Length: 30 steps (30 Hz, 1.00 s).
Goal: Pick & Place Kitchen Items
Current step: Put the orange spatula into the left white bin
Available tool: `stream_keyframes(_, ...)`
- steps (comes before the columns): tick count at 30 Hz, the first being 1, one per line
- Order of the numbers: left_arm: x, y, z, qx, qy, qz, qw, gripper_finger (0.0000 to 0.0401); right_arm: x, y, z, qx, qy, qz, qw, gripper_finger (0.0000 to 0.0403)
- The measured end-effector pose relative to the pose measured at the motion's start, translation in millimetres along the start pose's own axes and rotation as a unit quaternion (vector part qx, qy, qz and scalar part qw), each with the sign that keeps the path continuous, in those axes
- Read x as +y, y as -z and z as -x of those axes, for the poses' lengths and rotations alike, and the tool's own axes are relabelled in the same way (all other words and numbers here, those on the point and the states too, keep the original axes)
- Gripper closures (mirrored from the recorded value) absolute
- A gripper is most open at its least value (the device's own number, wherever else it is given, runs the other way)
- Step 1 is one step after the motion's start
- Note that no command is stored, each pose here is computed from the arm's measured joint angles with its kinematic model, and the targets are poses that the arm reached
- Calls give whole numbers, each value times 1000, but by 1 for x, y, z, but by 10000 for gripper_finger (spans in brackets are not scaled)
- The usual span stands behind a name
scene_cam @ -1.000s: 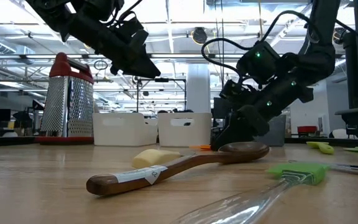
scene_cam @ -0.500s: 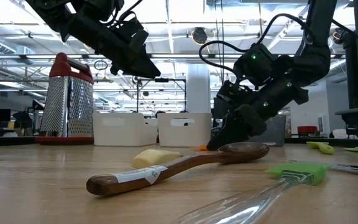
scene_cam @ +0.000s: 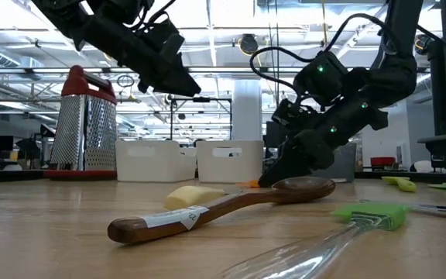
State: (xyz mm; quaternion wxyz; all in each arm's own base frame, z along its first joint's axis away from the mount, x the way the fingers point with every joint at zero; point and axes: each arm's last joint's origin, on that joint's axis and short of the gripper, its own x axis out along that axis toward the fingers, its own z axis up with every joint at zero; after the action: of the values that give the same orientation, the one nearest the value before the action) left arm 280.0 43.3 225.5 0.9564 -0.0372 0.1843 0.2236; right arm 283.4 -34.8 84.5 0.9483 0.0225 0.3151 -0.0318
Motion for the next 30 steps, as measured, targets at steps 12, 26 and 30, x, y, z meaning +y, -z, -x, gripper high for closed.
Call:
stream_keyframes(12,-14,2,4,7,54,10,998,267,15,-38,31,-86,-15,51,995,318)
stream_keyframes(26,-16,-3,4,0,79,215,973,267,15,-74,53,-223,128,219,941,317)
stream_keyframes(30,-16,-7,5,-20,85,199,976,267,14,-78,55,-236,153,237,930,317)
